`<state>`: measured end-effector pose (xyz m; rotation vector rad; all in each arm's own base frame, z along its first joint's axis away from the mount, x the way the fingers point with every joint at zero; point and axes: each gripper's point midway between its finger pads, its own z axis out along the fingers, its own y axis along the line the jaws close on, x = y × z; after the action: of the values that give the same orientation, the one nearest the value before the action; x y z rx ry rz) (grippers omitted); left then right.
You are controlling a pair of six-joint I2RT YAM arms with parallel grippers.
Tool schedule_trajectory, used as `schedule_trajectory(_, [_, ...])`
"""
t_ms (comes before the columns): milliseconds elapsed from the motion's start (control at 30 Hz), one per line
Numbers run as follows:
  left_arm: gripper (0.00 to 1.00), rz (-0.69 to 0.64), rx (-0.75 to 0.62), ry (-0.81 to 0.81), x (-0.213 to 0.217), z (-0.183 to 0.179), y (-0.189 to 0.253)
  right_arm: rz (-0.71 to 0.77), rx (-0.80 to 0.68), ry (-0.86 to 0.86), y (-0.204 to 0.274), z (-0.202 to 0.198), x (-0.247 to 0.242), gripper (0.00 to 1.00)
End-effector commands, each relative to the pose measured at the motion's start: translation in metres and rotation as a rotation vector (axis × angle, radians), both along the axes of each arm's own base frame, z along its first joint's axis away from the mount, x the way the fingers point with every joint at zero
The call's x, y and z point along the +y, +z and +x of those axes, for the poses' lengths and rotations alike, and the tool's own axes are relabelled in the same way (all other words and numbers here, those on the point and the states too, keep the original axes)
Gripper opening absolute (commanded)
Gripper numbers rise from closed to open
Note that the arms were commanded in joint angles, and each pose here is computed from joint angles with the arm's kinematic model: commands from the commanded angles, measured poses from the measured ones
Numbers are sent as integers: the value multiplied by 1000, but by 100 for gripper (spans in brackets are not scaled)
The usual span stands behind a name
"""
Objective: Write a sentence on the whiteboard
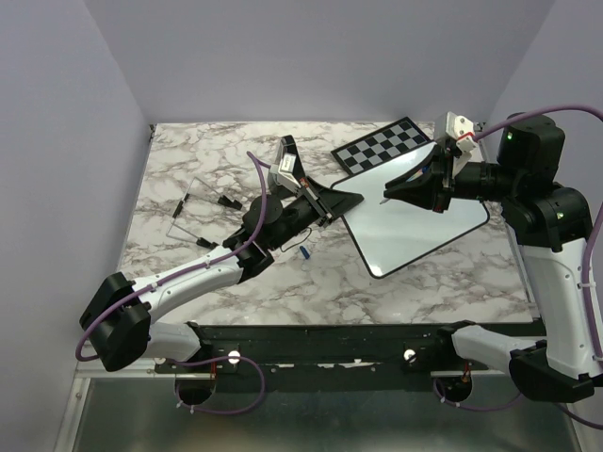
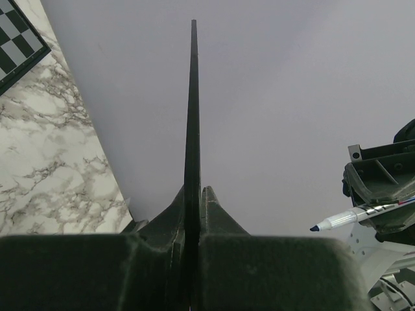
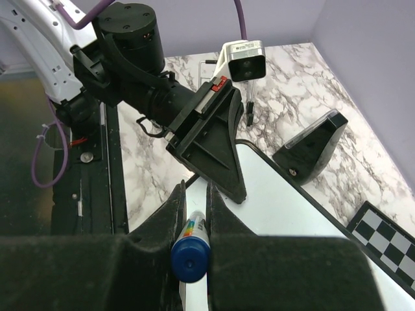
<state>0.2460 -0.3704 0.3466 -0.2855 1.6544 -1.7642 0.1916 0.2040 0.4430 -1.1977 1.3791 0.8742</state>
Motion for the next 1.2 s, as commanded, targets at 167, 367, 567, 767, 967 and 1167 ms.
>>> schedule_trajectory(167, [0,-141,-68,10,11,-7,44,22,-1,46,7,-9,4,0])
schedule_trajectory(367, [0,-138,-66,9,10,-7,41,23,-2,52,7,-10,4,1])
schedule_trajectory(567, [0,-138,-67,6,10,-8,41,22,0,54,6,-10,4,1])
schedule_trajectory(767, [0,-136,-67,6,10,-8,40,21,1,54,5,-11,4,1])
schedule_trajectory(967, [0,-136,-72,7,10,-8,40,19,7,57,4,-10,5,1])
schedule_trajectory(1167, [0,-134,-77,11,11,-7,41,15,10,57,2,-9,5,1])
